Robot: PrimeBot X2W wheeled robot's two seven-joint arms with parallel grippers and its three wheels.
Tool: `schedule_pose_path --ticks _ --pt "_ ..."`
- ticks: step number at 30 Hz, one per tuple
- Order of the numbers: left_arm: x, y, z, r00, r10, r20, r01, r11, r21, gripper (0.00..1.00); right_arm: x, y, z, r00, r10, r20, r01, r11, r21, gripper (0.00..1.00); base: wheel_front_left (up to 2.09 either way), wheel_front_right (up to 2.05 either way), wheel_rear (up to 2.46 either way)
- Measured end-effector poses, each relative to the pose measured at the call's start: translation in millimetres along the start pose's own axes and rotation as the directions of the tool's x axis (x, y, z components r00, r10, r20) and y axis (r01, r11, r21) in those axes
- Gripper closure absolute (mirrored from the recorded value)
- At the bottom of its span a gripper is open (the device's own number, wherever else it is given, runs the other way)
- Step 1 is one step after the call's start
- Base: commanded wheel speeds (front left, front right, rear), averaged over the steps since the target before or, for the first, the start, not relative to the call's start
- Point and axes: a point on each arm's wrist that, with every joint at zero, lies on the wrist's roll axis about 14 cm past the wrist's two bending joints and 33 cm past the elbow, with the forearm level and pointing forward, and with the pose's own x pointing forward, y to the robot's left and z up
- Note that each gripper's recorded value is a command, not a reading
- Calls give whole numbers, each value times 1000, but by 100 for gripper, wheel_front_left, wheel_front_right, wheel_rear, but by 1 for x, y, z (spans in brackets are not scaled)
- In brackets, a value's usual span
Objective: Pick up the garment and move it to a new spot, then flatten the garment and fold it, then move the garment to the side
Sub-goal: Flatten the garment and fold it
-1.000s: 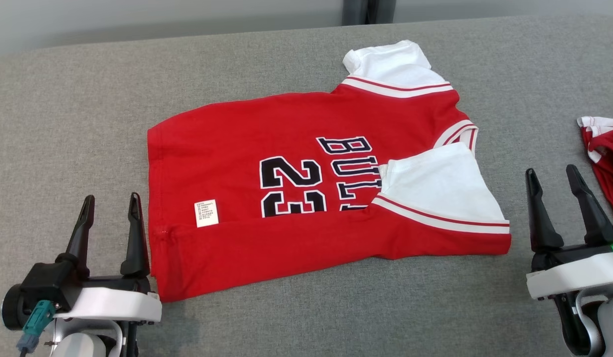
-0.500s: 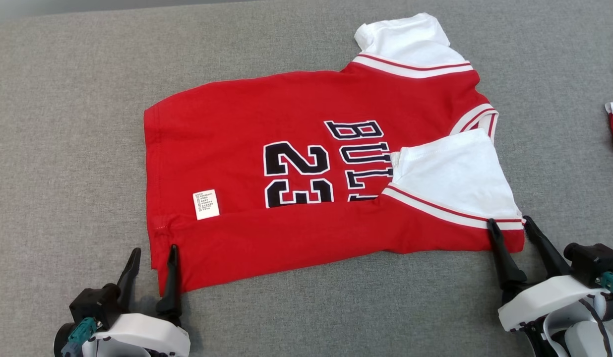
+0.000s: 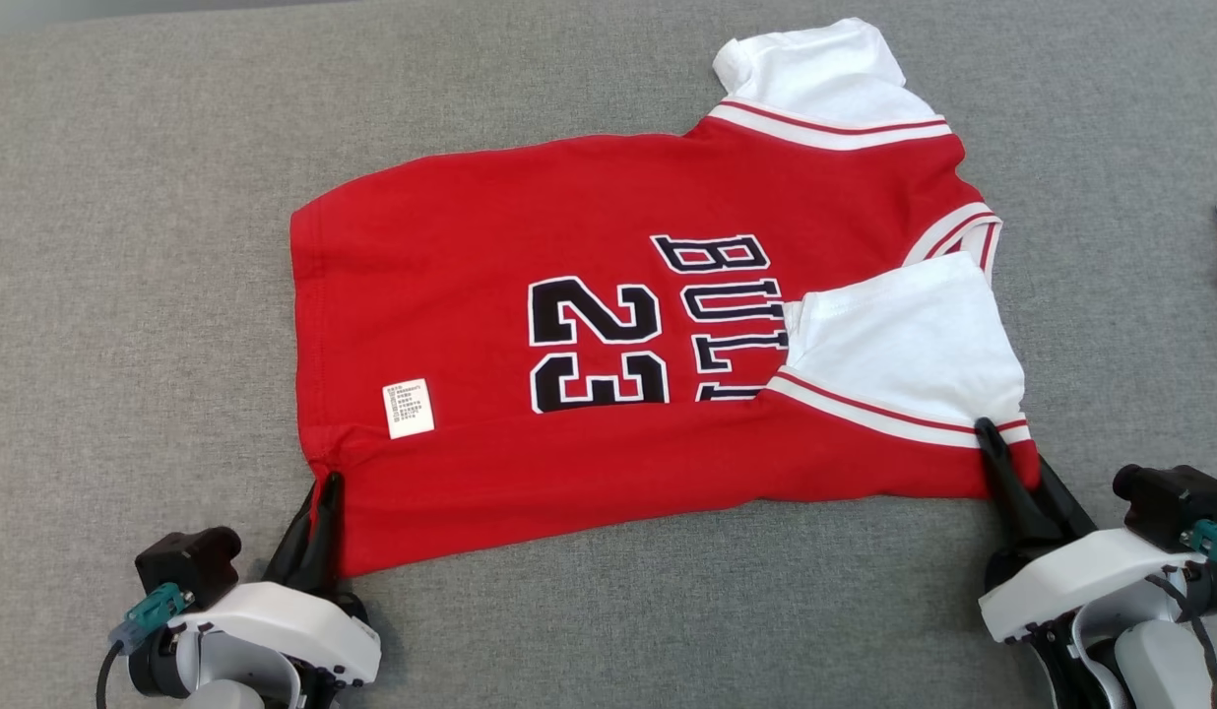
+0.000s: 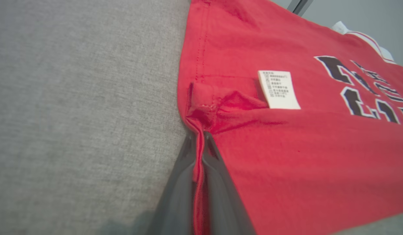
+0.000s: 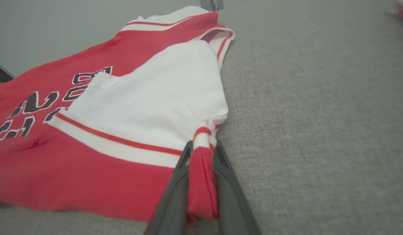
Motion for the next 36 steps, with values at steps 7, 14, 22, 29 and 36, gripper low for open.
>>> schedule_pose_path --ticks 7,14,22,29,36 --pt "-6 -2 12 1000 -21 -8 22 999 23 100 -17 -2 9 999 -20 36 18 999 45 100 0 0 0" --pt "-32 4 20 998 1 -62 5 996 89 100 -57 -4 1 997 -77 -2 77 993 93 100 0 0 0" --pt "-55 7 9 989 23 -147 -11 997 82 35 -74 5 -17 992 -85 -93 96 988 119 39 0 0 0" --pt "-44 -8 63 991 20 129 -24 999 22 0 -56 -7 41 989 -102 103 100 995 27 0 0 0 0" --pt "-43 -30 137 898 -46 438 6 996 93 0 -52 -4 125 929 -66 365 104 991 -87 0 0 0 0"
